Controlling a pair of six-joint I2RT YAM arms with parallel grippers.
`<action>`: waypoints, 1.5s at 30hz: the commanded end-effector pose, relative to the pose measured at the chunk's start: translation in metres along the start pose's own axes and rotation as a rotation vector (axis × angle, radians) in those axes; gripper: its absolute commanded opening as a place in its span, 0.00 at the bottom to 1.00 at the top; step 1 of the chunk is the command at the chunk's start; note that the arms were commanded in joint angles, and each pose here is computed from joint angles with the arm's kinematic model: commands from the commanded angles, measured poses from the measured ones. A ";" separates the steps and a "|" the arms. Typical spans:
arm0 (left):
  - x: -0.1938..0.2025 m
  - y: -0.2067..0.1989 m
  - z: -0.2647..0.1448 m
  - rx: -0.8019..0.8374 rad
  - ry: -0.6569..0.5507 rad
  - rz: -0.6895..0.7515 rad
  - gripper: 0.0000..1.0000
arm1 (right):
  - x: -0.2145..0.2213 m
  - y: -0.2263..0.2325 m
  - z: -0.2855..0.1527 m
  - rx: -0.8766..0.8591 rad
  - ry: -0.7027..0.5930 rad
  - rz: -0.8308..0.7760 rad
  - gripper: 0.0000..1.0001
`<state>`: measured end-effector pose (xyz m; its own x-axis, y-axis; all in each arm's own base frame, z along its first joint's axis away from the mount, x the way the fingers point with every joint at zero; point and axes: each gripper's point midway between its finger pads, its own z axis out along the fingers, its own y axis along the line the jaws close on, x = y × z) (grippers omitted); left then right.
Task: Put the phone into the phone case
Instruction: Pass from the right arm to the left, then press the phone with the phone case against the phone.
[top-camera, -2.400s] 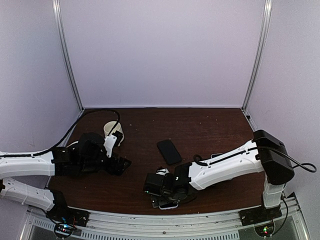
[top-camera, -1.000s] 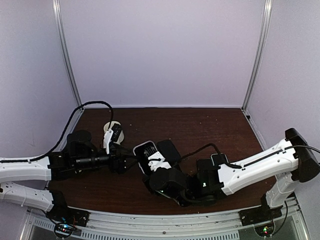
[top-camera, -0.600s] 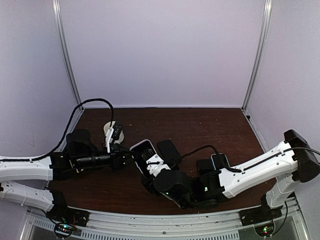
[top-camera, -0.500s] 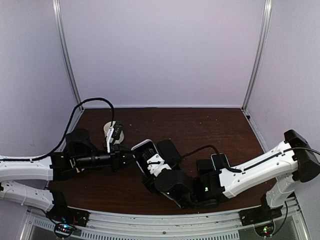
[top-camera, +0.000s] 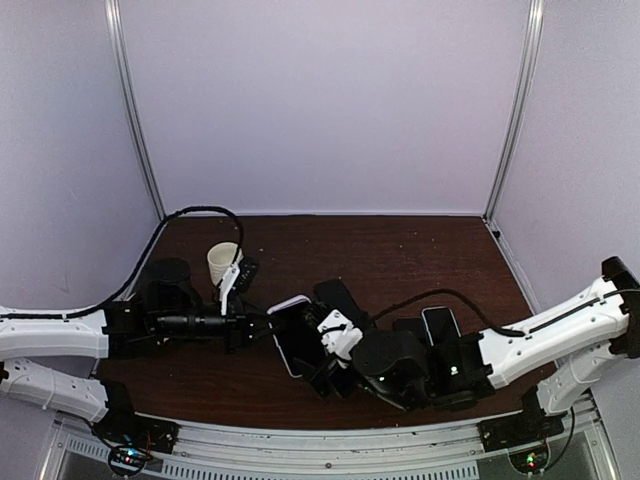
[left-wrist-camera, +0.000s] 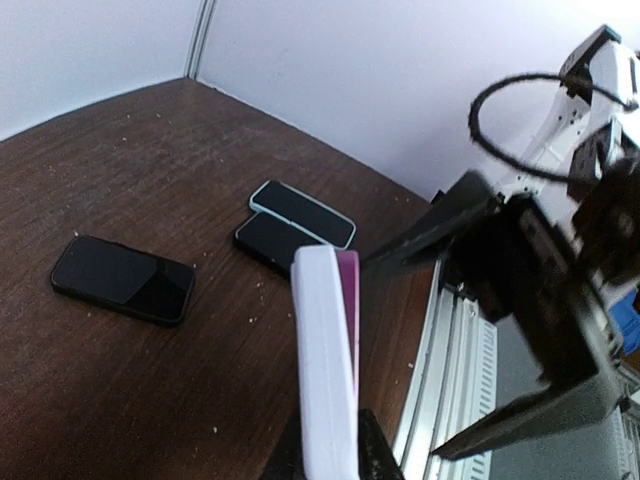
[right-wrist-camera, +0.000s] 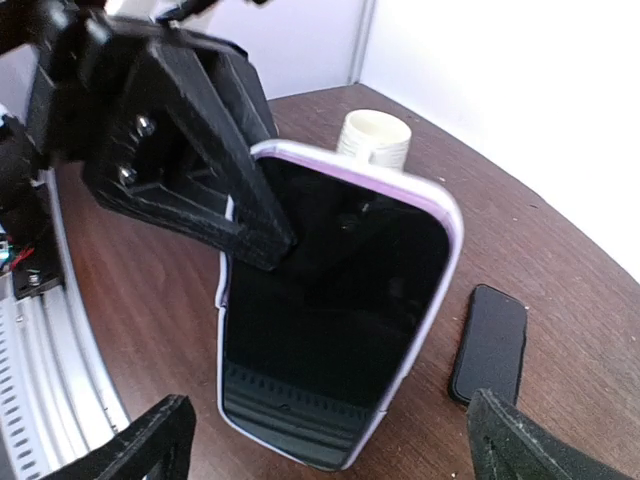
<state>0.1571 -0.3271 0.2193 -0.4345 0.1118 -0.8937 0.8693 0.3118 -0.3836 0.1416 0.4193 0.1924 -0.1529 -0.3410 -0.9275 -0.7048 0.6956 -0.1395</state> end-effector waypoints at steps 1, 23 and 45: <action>-0.022 -0.027 -0.006 0.092 -0.035 0.155 0.00 | -0.009 0.006 -0.029 -0.327 0.011 0.030 1.00; -0.029 -0.100 -0.026 0.445 -0.037 0.279 0.00 | -0.051 0.032 -0.048 -0.751 -0.039 0.128 0.25; -0.020 -0.091 -0.017 0.386 -0.018 0.258 0.44 | -0.131 0.009 -0.089 -0.755 -0.315 0.159 0.00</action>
<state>0.0848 -0.3342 0.2560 -0.2261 0.1747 -0.9583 0.9682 -0.0683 -0.2409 0.0913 0.4152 0.2716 -0.2353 -0.2080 -0.9494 -0.9706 0.1016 0.2183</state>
